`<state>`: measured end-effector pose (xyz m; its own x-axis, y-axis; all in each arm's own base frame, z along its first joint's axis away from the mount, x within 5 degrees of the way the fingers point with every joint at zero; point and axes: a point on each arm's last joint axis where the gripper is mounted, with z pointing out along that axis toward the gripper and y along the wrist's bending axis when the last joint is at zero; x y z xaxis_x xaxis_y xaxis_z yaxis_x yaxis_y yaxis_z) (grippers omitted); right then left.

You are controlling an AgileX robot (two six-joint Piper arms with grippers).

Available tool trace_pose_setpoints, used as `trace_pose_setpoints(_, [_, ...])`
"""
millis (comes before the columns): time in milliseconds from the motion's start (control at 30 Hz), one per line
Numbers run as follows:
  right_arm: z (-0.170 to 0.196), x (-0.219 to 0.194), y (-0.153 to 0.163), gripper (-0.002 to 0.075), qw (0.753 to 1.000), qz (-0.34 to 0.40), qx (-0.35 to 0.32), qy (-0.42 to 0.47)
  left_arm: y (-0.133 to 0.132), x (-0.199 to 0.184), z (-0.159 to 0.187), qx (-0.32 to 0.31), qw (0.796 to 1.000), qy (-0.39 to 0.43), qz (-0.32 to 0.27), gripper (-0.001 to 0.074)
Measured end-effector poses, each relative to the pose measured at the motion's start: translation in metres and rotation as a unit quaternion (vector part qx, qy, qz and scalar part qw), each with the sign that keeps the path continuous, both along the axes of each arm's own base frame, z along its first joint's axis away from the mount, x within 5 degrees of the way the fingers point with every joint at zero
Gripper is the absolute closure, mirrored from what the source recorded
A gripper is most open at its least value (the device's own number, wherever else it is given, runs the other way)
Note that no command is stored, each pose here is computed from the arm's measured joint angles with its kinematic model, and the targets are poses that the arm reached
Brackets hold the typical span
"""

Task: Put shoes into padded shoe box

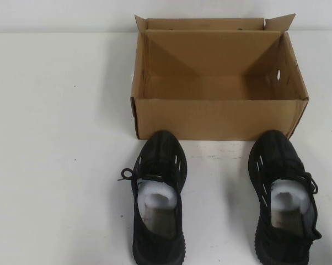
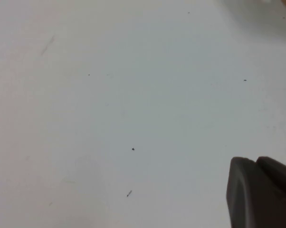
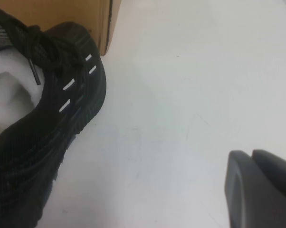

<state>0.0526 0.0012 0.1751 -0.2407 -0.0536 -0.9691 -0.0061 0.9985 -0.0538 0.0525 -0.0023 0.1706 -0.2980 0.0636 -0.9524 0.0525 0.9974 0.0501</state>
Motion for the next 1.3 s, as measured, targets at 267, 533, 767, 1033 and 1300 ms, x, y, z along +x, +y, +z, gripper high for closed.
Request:
trace_pose_setpoints(267, [0.0000, 0.0000, 0.0000, 0.0733, 1.000, 0.000, 0.000, 0.000, 0.0000, 0.0000, 0.0000, 0.000, 1.000, 0.000, 0.000, 0.0739])
trace_pose_setpoints(533, [0.0000, 0.0000, 0.0000, 0.0733, 1.000, 0.000, 0.000, 0.000, 0.0000, 0.0000, 0.0000, 0.000, 1.000, 0.000, 0.000, 0.0739])
trace_pose_setpoints(767, [0.0000, 0.0000, 0.0000, 0.0733, 1.000, 0.000, 0.000, 0.000, 0.0000, 0.0000, 0.0000, 0.000, 1.000, 0.000, 0.000, 0.0739])
trace_pose_setpoints(1033, [0.0000, 0.0000, 0.0000, 0.0733, 1.000, 0.000, 0.000, 0.000, 0.0000, 0.0000, 0.0000, 0.000, 1.000, 0.000, 0.000, 0.0739])
trace_pose_setpoints(1300, [0.0009, 0.0002, -0.0005, 0.0733, 1.000, -0.001, -0.007, -0.005, 0.0000, 0.0000, 0.0000, 0.000, 1.000, 0.000, 0.000, 0.0739])
